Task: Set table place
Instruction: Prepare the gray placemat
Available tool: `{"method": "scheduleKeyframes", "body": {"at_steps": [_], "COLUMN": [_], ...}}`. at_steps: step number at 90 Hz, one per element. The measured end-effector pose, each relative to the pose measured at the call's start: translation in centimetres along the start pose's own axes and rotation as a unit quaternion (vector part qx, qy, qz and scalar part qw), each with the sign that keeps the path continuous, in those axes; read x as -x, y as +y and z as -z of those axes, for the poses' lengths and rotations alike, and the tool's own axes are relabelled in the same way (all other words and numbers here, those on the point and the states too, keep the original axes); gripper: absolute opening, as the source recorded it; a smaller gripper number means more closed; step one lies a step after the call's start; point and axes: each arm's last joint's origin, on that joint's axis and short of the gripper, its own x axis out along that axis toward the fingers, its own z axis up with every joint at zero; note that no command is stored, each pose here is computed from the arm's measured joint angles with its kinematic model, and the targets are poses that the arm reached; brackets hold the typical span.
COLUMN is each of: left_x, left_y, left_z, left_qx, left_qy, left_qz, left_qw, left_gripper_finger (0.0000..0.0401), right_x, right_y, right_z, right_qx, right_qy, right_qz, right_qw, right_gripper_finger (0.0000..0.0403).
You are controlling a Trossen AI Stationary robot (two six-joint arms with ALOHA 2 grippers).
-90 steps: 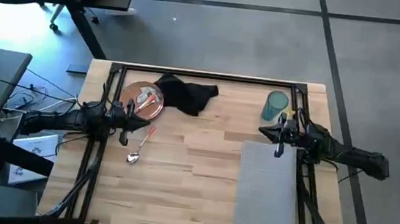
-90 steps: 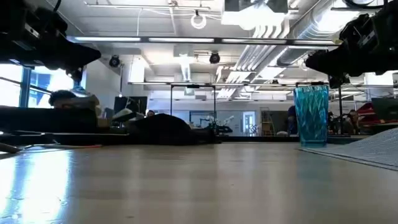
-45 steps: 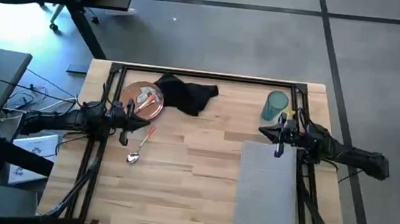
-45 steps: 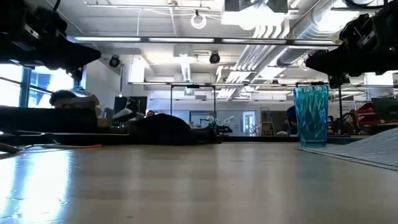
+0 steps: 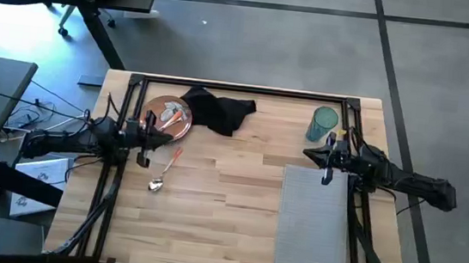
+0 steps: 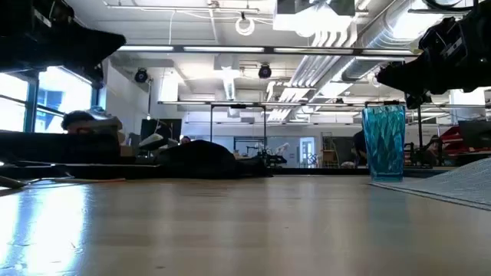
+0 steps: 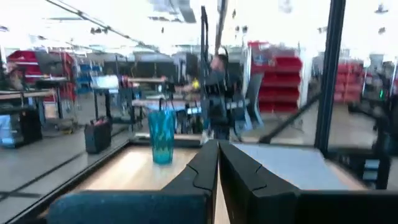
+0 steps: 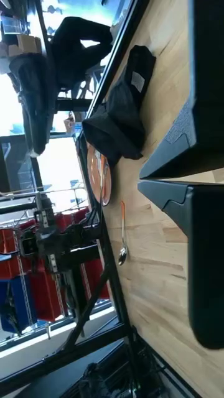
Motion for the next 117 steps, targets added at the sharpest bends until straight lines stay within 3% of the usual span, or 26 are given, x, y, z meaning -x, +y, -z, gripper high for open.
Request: {"method": "scheduleKeyframes", "body": {"at_steps": [26, 54, 87, 117], "left_x": [-3.8, -14.4, -27.1, -34.4], "left_y": [-0.6, -3.8, -7.4, -9.4], "left_z": [-1.1, -0.7, 6.0, 12.8], "left_qx": [-0.005, -0.027, -0.053, -0.068], "left_qy": [0.11, 0.221, 0.291, 0.3], "left_qz": [-0.026, 0.014, 0.049, 0.12], "left_qw": [0.994, 0.975, 0.954, 0.944], "left_gripper_finger": [0.0, 0.0, 0.0, 0.0], "right_x": [0.0, 0.0, 0.0, 0.0], "right_y": [0.0, 0.0, 0.0, 0.0], "right_z": [0.0, 0.0, 0.0, 0.0], "right_qx": [0.001, 0.0, 0.0, -0.001], "right_qy": [0.0, 0.0, 0.0, 0.0], "right_qz": [0.0, 0.0, 0.0, 0.0], "right_qw": [1.0, 1.0, 1.0, 1.0], "right_gripper_finger": [0.0, 0.0, 0.0, 0.0]}}
